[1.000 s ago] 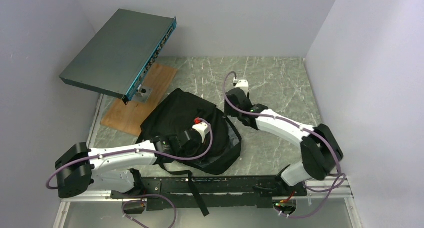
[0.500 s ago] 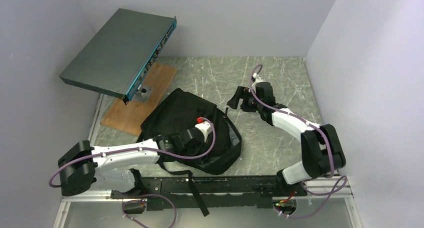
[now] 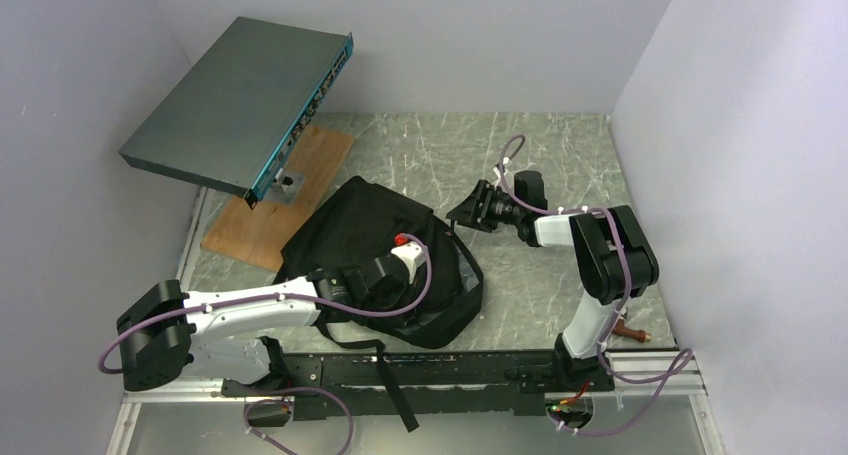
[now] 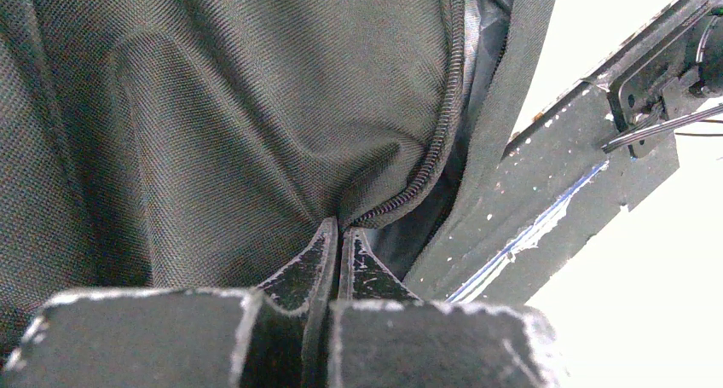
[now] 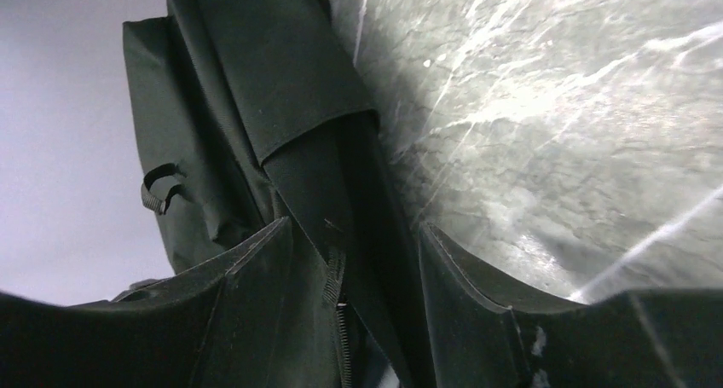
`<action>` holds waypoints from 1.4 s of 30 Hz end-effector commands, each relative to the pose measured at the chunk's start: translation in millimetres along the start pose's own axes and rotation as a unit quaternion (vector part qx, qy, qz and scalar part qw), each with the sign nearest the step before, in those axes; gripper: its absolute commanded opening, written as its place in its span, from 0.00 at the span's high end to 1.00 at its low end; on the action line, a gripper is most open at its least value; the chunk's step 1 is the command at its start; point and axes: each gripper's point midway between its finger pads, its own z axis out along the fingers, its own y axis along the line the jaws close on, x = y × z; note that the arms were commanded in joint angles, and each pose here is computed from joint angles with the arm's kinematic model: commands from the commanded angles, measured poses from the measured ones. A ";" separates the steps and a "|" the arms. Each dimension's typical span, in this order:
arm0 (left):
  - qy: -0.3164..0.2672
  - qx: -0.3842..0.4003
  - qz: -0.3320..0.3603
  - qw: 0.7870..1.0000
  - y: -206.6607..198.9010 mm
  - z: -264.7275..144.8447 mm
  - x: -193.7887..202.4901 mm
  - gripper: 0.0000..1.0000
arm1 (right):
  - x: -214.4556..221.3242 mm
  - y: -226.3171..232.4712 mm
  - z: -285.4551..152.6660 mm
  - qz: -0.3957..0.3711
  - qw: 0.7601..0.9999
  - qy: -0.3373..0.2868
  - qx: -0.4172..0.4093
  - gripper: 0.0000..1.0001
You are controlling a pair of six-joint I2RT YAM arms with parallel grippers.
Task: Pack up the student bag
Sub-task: Zip the student bag at the center of the board.
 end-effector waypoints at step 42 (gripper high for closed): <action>-0.200 0.072 0.009 0.977 -33.5 -34.7 -166.0 0.28 | 17.9 18.3 -46.4 -0.027 0.997 -0.042 0.050 1.00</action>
